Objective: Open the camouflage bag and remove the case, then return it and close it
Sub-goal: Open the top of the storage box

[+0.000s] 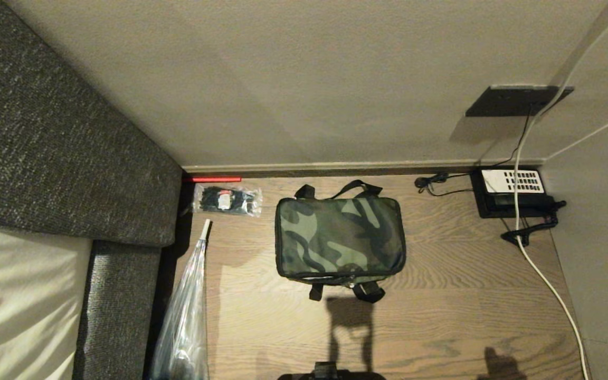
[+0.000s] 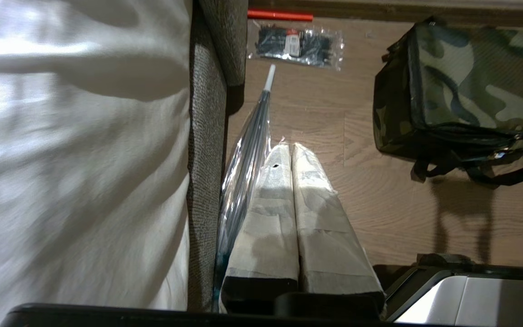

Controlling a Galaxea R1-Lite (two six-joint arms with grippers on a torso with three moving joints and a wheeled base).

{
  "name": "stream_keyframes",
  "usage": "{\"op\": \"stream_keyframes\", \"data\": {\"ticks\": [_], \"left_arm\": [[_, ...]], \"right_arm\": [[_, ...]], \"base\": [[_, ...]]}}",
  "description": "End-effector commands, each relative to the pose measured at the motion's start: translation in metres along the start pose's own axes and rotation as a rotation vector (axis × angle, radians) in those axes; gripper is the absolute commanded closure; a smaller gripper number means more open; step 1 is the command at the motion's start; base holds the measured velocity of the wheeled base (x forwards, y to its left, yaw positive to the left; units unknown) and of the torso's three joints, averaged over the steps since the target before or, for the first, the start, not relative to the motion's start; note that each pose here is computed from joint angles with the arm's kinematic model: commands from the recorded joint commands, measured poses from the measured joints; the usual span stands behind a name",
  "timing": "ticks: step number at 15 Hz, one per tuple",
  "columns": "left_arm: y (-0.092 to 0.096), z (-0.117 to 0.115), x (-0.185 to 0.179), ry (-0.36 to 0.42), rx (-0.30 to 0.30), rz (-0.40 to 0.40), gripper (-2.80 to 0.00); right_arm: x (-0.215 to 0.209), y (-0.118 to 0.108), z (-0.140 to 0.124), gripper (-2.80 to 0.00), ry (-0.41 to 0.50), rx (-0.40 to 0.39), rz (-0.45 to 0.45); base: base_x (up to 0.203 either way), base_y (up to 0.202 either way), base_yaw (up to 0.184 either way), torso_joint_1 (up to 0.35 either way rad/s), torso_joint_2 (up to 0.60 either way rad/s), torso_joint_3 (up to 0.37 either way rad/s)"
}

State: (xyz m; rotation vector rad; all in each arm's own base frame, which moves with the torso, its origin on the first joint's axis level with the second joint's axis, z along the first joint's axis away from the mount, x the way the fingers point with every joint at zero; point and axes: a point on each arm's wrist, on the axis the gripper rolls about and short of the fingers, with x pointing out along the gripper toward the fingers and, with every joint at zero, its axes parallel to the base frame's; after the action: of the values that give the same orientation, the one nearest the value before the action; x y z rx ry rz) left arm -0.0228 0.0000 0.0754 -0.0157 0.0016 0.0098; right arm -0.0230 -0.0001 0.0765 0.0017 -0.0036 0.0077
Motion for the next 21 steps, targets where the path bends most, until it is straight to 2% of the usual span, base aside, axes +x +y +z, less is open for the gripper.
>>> {"op": "stream_keyframes", "data": {"ticks": [1,21], "left_arm": [[0.0,-0.0009,0.0002,0.003,-0.003,0.001,0.0],[0.0,-0.0009,0.0001,0.002,0.002,0.001,0.0]], "right_arm": [[-0.0001,0.0,0.0,0.0,-0.001,0.0,0.002],[-0.0001,0.0,0.0,0.0,-0.001,0.0,0.002]], "base": [[0.0,0.0,0.0,0.002,0.01,-0.199],[0.0,0.0,0.0,0.002,0.0,-0.18]]}}
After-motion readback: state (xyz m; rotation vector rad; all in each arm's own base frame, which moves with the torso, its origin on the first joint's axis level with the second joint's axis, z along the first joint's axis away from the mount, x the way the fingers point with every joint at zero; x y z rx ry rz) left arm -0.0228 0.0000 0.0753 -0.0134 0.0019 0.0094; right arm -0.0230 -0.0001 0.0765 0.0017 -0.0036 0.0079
